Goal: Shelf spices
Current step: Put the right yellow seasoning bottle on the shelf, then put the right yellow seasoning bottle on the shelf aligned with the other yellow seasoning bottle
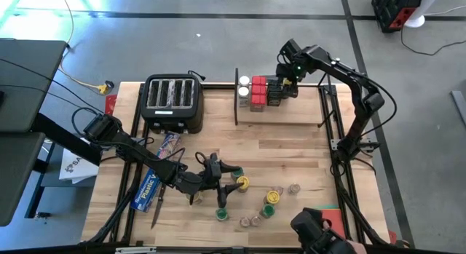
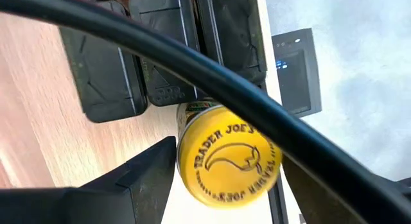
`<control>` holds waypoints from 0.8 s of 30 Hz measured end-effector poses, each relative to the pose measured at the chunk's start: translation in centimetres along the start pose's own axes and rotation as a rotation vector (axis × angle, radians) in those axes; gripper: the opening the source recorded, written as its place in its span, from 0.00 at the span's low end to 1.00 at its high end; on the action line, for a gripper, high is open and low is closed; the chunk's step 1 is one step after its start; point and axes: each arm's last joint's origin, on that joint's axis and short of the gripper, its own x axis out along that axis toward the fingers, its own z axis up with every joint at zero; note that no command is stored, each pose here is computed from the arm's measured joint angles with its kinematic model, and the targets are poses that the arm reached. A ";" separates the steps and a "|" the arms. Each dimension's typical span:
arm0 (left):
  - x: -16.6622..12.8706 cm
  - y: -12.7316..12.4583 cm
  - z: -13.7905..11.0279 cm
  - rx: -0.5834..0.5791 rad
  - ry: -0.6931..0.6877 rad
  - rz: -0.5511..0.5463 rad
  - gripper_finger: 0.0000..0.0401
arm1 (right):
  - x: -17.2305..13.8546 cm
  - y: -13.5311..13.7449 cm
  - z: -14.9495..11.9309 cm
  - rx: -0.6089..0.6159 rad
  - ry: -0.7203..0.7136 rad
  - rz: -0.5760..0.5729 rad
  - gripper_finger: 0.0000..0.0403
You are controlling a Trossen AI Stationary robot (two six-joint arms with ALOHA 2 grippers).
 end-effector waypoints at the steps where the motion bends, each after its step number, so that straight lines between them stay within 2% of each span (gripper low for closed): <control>1: 0.0 0.0 0.0 0.000 0.001 -0.004 0.65 | -0.3 0.0 -0.1 -0.004 -0.007 -0.006 0.67; 9: 0.0 0.0 0.0 -0.001 0.002 -0.010 0.65 | -3.3 0.5 -0.6 0.005 -0.028 -0.117 0.67; 13: 0.0 0.0 0.0 0.000 0.002 -0.009 0.65 | -6.3 2.2 -0.6 0.040 -0.085 -0.185 0.67; 19: -0.1 -0.2 -0.1 0.011 0.004 -0.013 0.65 | -12.3 8.9 -0.8 -0.063 -0.312 -0.202 0.66; 24: -0.4 -0.4 -0.2 0.026 0.002 -0.004 0.65 | -15.1 16.8 -2.4 -0.148 -0.537 -0.095 0.66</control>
